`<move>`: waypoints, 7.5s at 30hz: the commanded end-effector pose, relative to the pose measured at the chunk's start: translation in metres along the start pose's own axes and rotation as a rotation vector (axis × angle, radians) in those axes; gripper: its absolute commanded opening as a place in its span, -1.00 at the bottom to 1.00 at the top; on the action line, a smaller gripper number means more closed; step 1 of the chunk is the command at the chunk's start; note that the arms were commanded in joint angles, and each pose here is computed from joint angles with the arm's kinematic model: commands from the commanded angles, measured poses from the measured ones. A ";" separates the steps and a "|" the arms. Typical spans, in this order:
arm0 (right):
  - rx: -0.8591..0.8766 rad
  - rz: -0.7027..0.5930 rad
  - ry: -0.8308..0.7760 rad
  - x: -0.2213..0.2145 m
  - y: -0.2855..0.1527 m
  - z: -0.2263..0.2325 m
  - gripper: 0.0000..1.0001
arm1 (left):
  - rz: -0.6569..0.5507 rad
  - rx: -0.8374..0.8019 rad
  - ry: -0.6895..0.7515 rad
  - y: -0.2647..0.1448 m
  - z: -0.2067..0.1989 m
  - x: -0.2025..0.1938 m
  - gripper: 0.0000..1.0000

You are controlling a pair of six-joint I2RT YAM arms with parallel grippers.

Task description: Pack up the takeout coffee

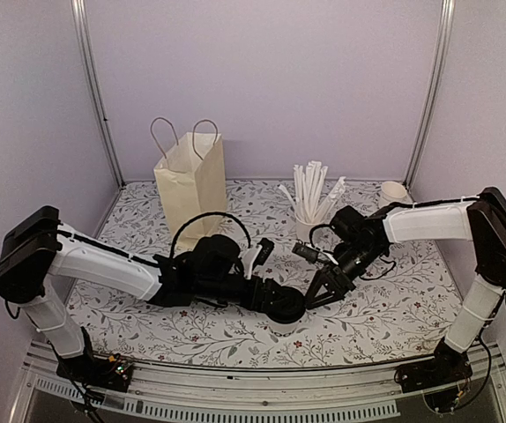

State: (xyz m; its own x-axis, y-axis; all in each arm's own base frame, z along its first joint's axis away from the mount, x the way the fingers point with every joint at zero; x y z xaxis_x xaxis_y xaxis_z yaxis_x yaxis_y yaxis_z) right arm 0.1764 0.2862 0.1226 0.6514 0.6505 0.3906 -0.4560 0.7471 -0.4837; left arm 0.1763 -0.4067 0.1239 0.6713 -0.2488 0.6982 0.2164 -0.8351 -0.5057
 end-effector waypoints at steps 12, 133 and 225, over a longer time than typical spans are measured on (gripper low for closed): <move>-0.061 0.015 0.196 -0.003 0.009 -0.053 -0.51 | 0.179 0.056 -0.027 0.013 0.033 -0.064 0.26; -1.225 -0.364 0.413 -0.104 -0.355 -0.126 0.62 | -0.318 0.297 0.240 -0.180 0.138 0.141 0.60; -0.971 -0.144 0.042 0.014 -0.251 -0.051 -1.00 | -0.347 0.265 0.276 -0.191 0.124 0.146 0.60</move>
State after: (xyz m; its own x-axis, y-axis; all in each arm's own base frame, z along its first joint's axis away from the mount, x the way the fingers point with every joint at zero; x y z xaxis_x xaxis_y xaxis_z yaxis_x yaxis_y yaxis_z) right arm 0.3790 0.0724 0.2190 0.7366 0.4652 0.4909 0.4147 0.2627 -0.8712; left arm 0.3206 -0.2296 0.2544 0.3449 -0.1356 0.9288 0.5669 -0.7586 -0.3213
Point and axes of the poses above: each gripper's point midway between its finger pads, its own y axis out along the fingers, its own z axis along the line the jaws close on, x = y × z, the point moved 3 cm from there along -y, back along the fingers, and after that the axes turned 9 degrees about y, right-handed, at the moved point
